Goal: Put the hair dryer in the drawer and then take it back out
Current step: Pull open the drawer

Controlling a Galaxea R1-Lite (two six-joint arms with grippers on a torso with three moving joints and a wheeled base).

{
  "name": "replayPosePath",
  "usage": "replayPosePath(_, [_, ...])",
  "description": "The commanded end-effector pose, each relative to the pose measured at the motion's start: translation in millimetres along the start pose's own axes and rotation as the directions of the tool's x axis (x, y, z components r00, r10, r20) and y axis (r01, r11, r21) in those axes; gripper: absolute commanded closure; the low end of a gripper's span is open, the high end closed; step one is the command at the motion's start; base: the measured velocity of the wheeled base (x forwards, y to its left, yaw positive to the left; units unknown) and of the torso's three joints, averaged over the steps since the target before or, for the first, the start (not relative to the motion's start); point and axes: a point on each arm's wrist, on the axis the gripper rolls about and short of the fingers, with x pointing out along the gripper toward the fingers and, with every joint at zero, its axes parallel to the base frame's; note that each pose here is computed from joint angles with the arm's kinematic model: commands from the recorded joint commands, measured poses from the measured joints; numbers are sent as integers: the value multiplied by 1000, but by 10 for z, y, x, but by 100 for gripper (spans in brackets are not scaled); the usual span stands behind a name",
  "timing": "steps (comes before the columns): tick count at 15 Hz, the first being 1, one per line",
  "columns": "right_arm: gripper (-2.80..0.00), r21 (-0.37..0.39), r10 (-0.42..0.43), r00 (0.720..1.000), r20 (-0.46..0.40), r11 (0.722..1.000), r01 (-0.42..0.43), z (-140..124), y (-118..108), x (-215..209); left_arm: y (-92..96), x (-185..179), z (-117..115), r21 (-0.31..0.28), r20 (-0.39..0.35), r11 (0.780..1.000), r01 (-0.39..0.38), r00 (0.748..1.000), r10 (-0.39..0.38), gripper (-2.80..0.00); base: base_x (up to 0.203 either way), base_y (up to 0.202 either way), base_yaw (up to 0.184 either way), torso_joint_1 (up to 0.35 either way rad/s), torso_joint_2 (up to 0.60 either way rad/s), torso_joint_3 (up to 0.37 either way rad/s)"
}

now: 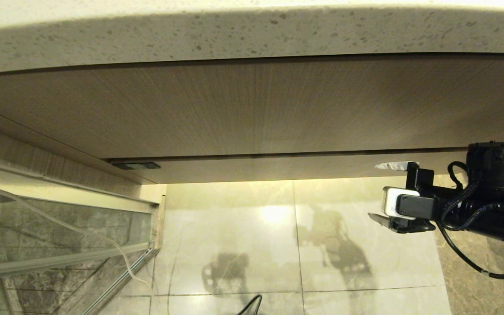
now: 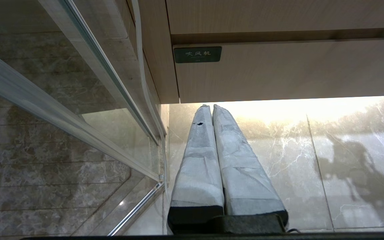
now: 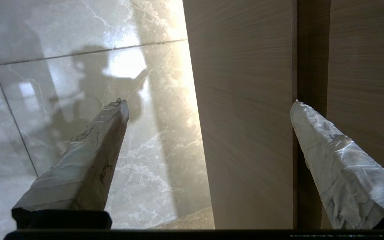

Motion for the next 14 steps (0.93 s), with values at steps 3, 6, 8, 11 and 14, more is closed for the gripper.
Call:
replayPosePath(3, [-280,9,-16,1000,5,1000,16,-28,23,123,1,11,-114,-1,-38,1000,-1,999,1,0,0,0,0,0,0,0])
replayPosePath(6, [-280,25,-14,1000,6,1000,14,-38,34,155,1,11,-114,-1,-38,1000,-1,999,1,0,0,0,0,0,0,0])
replayPosePath(8, [-280,25,-23,1000,7,999,23,-45,37,185,1,11,-114,-1,-38,1000,-1,999,1,0,0,0,0,0,0,0])
replayPosePath(11, [-280,35,-38,999,10,999,37,-51,30,221,1,11,-114,-1,-38,1000,-1,999,1,0,0,0,0,0,0,0])
replayPosePath(14, [-280,50,-64,998,16,997,63,-61,15,279,1,11,-114,-1,-38,1000,-1,999,1,0,0,0,0,0,0,0])
